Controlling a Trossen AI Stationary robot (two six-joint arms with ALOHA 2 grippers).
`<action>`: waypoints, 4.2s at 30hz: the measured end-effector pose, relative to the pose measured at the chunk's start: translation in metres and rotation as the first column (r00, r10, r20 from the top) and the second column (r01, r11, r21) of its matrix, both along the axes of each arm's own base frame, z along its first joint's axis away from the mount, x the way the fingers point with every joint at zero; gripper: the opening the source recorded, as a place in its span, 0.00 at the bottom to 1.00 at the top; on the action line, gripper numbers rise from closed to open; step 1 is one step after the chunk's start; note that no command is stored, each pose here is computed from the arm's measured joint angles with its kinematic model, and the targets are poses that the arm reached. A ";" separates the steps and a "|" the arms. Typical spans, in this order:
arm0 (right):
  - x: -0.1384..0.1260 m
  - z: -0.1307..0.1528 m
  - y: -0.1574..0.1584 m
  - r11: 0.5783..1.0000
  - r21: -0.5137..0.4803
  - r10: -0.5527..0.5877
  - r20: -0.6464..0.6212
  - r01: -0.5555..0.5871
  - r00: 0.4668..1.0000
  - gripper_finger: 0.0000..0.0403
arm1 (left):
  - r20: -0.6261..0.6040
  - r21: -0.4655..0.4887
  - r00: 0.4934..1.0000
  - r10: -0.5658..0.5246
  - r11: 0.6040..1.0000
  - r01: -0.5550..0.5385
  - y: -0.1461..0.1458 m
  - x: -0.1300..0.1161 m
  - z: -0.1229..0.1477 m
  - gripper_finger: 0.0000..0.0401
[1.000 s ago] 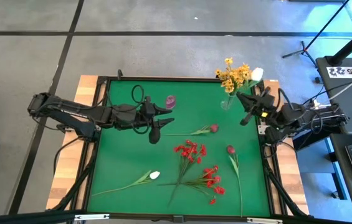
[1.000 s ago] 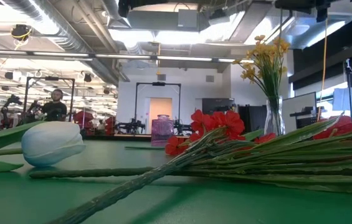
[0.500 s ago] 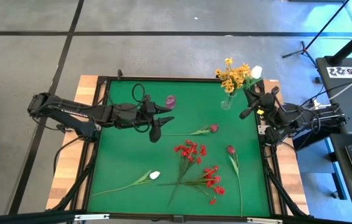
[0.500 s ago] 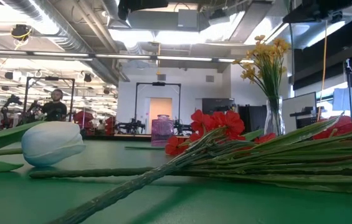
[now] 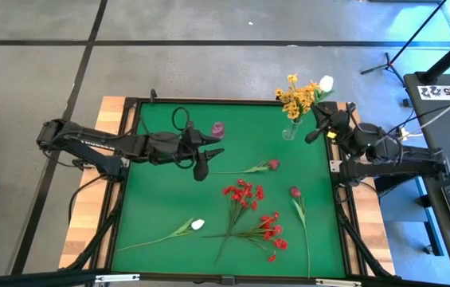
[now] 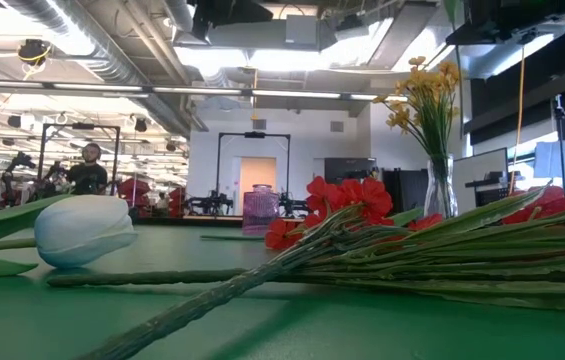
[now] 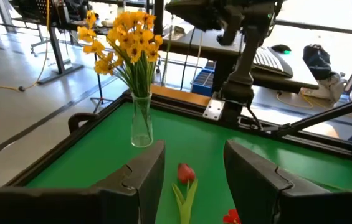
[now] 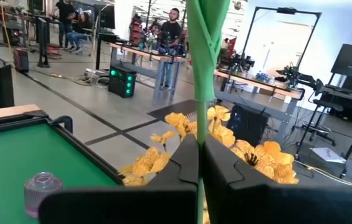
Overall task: Sort flowers into vase by color
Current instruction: Put the top white flower into the transparent vase, then put the top red flowers into the pink vase
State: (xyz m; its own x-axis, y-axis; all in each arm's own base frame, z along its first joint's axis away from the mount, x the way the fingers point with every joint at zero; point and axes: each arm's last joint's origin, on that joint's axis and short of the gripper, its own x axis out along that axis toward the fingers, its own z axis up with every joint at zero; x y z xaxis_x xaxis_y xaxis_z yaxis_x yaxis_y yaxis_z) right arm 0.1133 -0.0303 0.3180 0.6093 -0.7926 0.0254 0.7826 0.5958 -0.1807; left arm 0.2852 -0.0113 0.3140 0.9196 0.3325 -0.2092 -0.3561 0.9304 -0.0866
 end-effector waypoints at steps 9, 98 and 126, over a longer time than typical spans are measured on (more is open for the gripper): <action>-0.002 0.000 -0.013 0.999 -0.006 0.038 0.017 -0.038 0.999 0.00 | -0.004 0.000 1.000 0.000 1.000 0.000 0.000 0.000 0.000 0.40; -0.003 -0.097 -0.047 0.952 0.292 0.083 0.030 -0.088 0.996 0.53 | -0.025 -0.042 0.999 0.024 0.999 -0.025 0.004 0.000 -0.004 0.40; -0.014 -0.055 -0.038 0.925 0.348 0.147 0.042 -0.152 0.988 0.74 | -0.024 -0.044 0.999 0.025 0.999 -0.026 0.004 0.000 -0.004 0.40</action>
